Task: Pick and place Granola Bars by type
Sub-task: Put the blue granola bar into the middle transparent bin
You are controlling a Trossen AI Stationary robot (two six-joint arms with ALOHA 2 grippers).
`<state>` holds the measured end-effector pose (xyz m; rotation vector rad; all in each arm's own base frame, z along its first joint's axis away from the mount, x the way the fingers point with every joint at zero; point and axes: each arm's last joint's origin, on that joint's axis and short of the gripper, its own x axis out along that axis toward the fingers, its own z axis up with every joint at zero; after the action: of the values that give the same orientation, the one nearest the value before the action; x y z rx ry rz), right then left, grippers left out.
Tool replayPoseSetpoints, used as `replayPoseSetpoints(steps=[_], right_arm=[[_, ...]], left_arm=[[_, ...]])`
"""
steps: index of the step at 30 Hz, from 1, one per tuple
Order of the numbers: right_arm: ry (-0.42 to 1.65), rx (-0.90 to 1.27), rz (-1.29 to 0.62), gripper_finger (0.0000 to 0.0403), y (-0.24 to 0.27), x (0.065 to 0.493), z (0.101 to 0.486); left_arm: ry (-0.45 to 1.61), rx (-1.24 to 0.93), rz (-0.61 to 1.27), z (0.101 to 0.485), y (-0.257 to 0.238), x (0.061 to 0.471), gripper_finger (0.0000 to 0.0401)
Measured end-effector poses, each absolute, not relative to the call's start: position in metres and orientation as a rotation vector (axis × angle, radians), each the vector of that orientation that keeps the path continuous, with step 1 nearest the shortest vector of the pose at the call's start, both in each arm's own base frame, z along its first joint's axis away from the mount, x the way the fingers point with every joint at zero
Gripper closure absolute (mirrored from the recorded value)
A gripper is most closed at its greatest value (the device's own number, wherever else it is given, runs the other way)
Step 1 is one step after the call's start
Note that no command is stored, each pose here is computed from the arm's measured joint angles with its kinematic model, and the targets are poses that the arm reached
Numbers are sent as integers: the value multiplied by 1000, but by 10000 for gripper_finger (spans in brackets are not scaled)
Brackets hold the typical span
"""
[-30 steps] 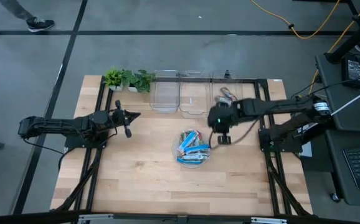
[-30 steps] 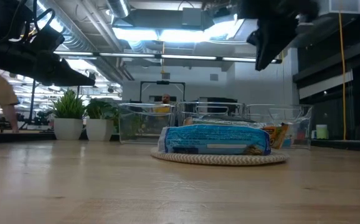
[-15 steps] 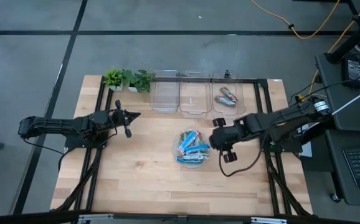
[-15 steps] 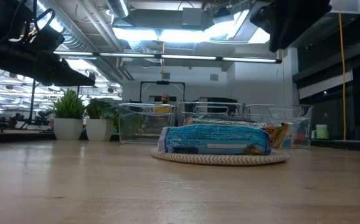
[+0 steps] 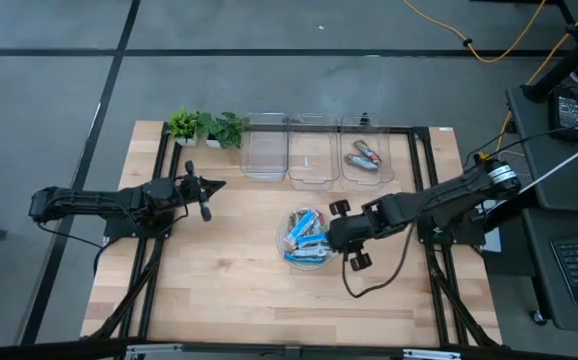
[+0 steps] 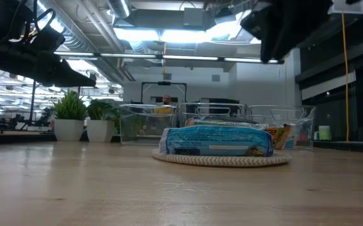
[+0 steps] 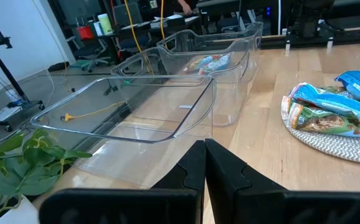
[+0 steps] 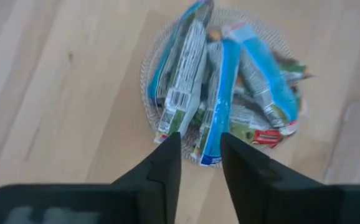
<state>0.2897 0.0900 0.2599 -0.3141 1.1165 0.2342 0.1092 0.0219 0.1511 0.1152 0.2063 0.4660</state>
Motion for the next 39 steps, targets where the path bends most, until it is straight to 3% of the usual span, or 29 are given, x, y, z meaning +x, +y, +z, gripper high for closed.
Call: replayPoseSetpoints(steps=[9,13,27,39], right_arm=[[1230,-366,243,170,95,305,225],[1254,-396,193,147,91,311,216],[1251,-332,153,148,64,328,204],[1313,-305,200,202,66,334,184]], left_arm=[[207,115,466,151,22,109,397],[207,115,466,151,22,109,397],[206,115,466,151,22,109,397],[207,115,466,151,22,109,397]])
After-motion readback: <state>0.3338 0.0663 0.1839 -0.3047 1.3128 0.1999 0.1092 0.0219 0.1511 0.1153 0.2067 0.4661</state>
